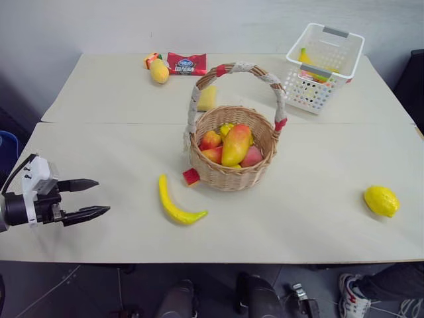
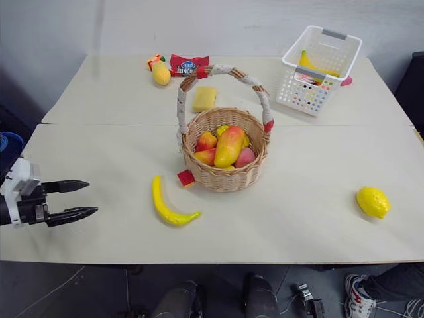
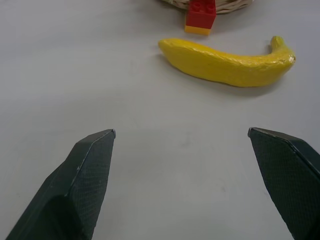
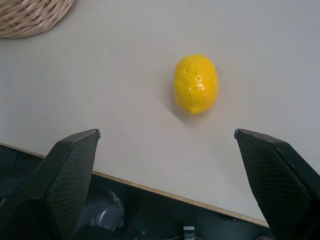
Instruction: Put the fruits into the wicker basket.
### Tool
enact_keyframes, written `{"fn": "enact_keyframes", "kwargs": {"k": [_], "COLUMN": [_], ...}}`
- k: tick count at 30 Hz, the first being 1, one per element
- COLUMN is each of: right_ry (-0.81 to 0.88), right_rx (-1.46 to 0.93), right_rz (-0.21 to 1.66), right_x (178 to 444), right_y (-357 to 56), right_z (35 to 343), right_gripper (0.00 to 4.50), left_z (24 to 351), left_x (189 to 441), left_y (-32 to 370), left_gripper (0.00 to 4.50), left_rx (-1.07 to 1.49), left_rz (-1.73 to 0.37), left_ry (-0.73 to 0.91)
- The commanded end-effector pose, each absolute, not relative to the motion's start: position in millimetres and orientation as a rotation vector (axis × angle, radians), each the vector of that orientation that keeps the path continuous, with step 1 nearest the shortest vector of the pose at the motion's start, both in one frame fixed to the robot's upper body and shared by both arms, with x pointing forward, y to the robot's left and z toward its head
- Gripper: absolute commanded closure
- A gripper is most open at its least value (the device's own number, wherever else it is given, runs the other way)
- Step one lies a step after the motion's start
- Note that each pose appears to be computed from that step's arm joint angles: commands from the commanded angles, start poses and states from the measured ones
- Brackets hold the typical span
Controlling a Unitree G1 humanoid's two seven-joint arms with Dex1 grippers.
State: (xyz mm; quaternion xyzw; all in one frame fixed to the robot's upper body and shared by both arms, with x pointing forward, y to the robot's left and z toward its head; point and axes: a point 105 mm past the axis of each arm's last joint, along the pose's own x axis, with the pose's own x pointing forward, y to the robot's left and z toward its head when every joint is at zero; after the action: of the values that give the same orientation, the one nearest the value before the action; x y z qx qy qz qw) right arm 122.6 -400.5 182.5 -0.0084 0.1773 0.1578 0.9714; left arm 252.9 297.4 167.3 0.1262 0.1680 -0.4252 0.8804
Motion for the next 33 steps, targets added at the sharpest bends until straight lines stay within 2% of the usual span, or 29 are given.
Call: {"fn": "enact_keyframes", "kwargs": {"k": [1, 22, 26, 29, 33], "right_ry": [0.341, 0.324, 0.316, 0.293, 0.246], "right_rx": [-0.019, -0.059, -0.054, -0.037, -0.110], "right_rz": [0.308, 0.271, 0.274, 0.359, 0.609], "right_x": [115.9, 109.0, 108.2, 111.7, 126.8], "right_y": [-401.1, -403.2, -399.8, -377.8, -308.1], "right_z": [187.1, 188.5, 190.3, 201.0, 220.4], "right_gripper": [0.00, 0.00, 0.00, 0.00, 0.00], "left_z": [174.9, 173.1, 180.1, 187.7, 185.1], "left_x": [253.8, 259.0, 262.9, 262.9, 272.7], "left_y": [299.4, 300.1, 286.6, 263.9, 211.8], "left_gripper": [0.02, 0.02, 0.02, 0.02, 0.02], "left_rx": [0.272, 0.286, 0.266, 0.235, 0.350], "left_rz": [-0.877, -0.847, -0.889, -0.984, -1.117], "left_ry": [0.313, 0.302, 0.269, 0.252, 0.259]}}
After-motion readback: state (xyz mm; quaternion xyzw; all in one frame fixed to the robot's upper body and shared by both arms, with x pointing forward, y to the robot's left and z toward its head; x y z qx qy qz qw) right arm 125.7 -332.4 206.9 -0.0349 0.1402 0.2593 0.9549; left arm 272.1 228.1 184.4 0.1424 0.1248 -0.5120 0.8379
